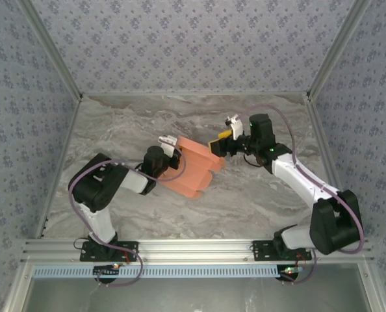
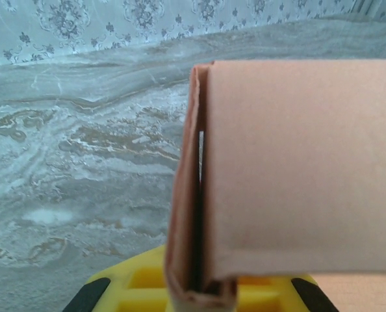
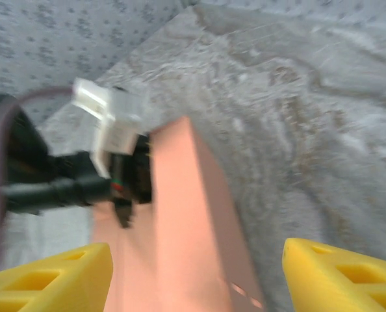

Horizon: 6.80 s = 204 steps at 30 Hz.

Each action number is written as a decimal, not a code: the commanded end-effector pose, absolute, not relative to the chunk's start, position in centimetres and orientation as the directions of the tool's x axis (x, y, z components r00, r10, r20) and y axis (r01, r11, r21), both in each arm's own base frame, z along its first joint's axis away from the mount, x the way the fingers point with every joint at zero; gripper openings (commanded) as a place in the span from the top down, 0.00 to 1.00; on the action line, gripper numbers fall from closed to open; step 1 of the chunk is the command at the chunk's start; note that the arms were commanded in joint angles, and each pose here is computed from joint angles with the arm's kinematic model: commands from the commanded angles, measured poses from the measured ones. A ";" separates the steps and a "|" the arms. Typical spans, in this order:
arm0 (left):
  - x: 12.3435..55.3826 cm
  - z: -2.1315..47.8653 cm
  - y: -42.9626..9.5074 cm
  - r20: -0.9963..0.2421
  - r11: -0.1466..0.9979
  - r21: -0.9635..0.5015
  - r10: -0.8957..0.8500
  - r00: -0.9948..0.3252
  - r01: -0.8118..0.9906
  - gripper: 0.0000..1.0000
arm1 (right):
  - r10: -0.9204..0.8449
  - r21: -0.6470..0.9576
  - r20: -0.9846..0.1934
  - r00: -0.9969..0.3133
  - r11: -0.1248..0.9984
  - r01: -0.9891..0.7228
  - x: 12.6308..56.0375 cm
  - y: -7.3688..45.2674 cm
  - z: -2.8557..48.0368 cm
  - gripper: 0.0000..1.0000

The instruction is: Fold the paper box

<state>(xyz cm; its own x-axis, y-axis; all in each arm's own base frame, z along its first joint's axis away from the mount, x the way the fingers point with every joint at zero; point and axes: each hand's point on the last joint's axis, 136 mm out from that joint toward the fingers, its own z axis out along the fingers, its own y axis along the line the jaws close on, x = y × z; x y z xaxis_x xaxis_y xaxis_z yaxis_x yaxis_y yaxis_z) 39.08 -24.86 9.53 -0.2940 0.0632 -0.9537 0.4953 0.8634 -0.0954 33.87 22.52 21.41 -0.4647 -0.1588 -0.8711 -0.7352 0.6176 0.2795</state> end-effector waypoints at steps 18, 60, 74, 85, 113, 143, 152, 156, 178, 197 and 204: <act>37.8 13.2 -20.8 -0.905 0.795 -0.275 -0.025 -0.424 0.540 0.99 | -0.191 0.082 -0.951 -0.244 0.604 -0.793 32.5 18.5 22.3 0.29; 36.7 17.3 -20.3 -0.898 0.791 -0.341 -0.114 -0.425 0.508 1.00 | -0.271 -0.088 -0.962 0.023 0.227 -0.970 25.7 29.2 22.6 0.30; 36.1 17.5 -21.4 -0.906 0.728 -0.300 -0.015 -0.422 0.617 1.00 | -0.197 -0.118 -0.978 0.071 0.238 -0.964 25.8 24.0 26.0 0.26; 36.1 17.1 -21.7 -0.896 0.715 -0.322 -0.018 -0.445 0.621 1.00 | -0.237 -0.044 -0.971 -0.005 0.202 -0.978 26.6 27.6 23.7 0.32; 37.9 14.5 -18.5 -0.873 0.876 -0.276 -0.056 -0.484 0.397 1.00 | -0.297 -0.074 -0.954 -0.053 0.400 -0.914 30.4 33.6 19.1 0.36; 38.0 14.2 -18.5 -0.868 0.877 -0.266 -0.037 -0.495 0.401 1.00 | -0.261 0.016 -0.960 -0.103 0.318 -0.948 29.3 26.4 20.4 0.45; 38.0 14.1 -18.8 -0.866 0.872 -0.274 -0.040 -0.499 0.405 1.00 | -0.289 -0.018 -0.954 -0.082 0.327 -0.945 30.2 29.4 19.2 0.61; 37.9 14.1 -18.9 -0.867 0.872 -0.272 -0.038 -0.498 0.407 1.00 | -0.279 -0.007 -0.957 -0.085 0.312 -0.950 30.0 30.1 19.3 0.62; 38.0 13.7 -19.4 -0.863 0.861 -0.288 -0.043 -0.504 0.420 1.00 | -0.263 -0.020 -0.958 -0.112 0.453 -0.891 32.3 25.3 20.1 0.46; 38.5 12.9 -18.2 -0.847 0.918 -0.266 -0.077 -0.526 0.294 1.00 | -0.285 -0.121 -0.947 -0.148 0.742 -0.660 36.9 33.0 15.9 0.56; 38.1 12.6 -18.7 -0.854 0.927 -0.269 -0.103 -0.510 0.263 1.00 | -0.288 -0.163 -0.944 -0.162 0.832 -0.530 39.6 32.8 13.7 0.57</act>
